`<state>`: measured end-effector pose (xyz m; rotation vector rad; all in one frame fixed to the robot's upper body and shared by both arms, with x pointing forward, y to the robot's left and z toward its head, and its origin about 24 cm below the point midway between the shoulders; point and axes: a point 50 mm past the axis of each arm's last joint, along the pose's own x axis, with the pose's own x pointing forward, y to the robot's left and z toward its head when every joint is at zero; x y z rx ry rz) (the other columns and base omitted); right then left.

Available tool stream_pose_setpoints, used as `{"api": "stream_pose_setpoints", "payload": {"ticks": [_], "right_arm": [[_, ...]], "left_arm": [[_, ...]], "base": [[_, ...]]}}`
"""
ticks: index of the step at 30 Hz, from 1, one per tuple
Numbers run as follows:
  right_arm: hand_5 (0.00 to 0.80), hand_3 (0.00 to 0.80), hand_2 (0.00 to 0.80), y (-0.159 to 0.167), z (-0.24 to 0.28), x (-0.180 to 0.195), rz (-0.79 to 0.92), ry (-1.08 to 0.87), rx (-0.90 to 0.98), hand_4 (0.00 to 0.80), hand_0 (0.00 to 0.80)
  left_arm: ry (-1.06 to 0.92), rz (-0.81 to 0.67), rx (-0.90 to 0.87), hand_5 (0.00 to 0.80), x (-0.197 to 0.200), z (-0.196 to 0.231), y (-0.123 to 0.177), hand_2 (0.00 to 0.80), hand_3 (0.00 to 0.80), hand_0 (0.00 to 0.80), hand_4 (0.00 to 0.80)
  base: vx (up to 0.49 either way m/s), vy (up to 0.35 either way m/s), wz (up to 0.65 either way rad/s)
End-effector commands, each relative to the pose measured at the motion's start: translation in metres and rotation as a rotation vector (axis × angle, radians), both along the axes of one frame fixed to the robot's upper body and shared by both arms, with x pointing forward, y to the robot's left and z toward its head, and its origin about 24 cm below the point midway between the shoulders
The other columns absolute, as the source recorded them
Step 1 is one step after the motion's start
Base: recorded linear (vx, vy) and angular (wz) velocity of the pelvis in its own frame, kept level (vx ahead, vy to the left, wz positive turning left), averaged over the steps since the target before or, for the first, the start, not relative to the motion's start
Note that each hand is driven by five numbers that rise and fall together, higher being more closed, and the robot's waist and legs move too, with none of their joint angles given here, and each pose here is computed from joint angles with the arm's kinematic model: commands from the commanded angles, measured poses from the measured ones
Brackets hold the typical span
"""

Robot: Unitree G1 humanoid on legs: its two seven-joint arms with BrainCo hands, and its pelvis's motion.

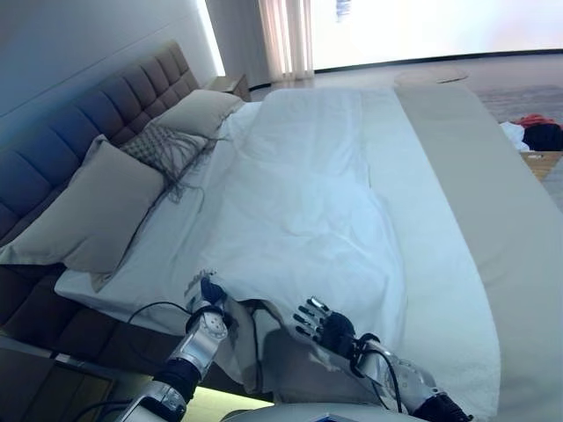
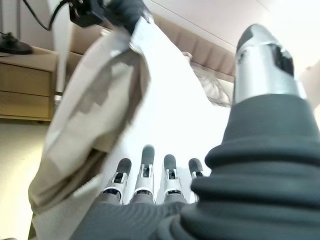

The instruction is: Make the bed neatly

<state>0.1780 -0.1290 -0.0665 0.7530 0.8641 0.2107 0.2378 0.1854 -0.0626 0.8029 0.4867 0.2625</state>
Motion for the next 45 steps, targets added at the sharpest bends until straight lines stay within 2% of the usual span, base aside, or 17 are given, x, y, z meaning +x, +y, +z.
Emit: {"api": "stream_pose_setpoints", "payload": {"ticks": [1, 7, 12, 20, 26, 32, 36, 41, 45], "right_arm": [[0.000, 0.000, 0.000, 0.010, 0.025, 0.030, -0.095, -0.180, 0.124, 0.000, 0.000], [0.000, 0.000, 0.000, -0.030, 0.032, 0.034, -0.249, -0.261, 0.074, 0.000, 0.000], [0.000, 0.000, 0.000, -0.070, 0.025, 0.025, -0.383, -0.233, -0.030, 0.000, 0.000], [0.000, 0.000, 0.000, -0.111, 0.011, 0.005, -0.507, -0.161, -0.108, 0.000, 0.000], [0.000, 0.000, 0.000, -0.115, 0.007, 0.002, -0.500, -0.154, -0.109, 0.000, 0.000], [0.000, 0.000, 0.000, -0.115, 0.006, 0.000, -0.507, -0.157, -0.102, 0.000, 0.000], [0.000, 0.000, 0.000, -0.113, 0.007, 0.003, -0.507, -0.161, -0.091, 0.000, 0.000], [0.000, 0.000, 0.000, -0.112, 0.011, 0.007, -0.521, -0.167, -0.089, 0.000, 0.000], [0.000, 0.000, 0.000, -0.110, 0.010, 0.006, -0.537, -0.147, -0.086, 0.000, 0.000]], "left_arm": [[-0.209, 0.051, 0.143, 0.800, 0.034, 0.043, 0.039, 0.800, 0.800, 0.800, 0.800], [-0.196, 0.115, 0.215, 0.800, 0.027, 0.041, 0.064, 0.800, 0.800, 0.800, 0.800], [-0.153, 0.229, 0.279, 0.800, 0.008, 0.038, 0.104, 0.800, 0.800, 0.800, 0.800], [-0.109, 0.412, 0.362, 0.800, -0.027, 0.049, 0.172, 0.800, 0.800, 0.800, 0.800], [-0.103, 0.584, 0.402, 0.800, -0.055, 0.076, 0.227, 0.800, 0.800, 0.800, 0.800], [-0.146, 0.797, 0.428, 0.800, -0.098, 0.125, 0.291, 0.800, 0.800, 0.800, 0.800], [-0.183, 0.917, 0.400, 0.800, -0.119, 0.157, 0.318, 0.800, 0.800, 0.800, 0.800], [-0.145, 0.969, 0.403, 0.800, -0.139, 0.171, 0.333, 0.800, 0.800, 0.800, 0.800], [-0.130, 0.963, 0.352, 0.800, -0.141, 0.154, 0.327, 0.800, 0.800, 0.800, 0.800]], "base": [[0.005, -0.013, -0.08], [0.006, 0.007, -0.04], [0.028, 0.029, -0.15], [0.006, 0.041, -0.18], [-0.027, 0.042, 0.06], [-0.021, 0.018, 0.08], [-0.003, 0.004, 0.01], [-0.002, 0.037, 0.06], [0.004, 0.016, -0.01]]}}
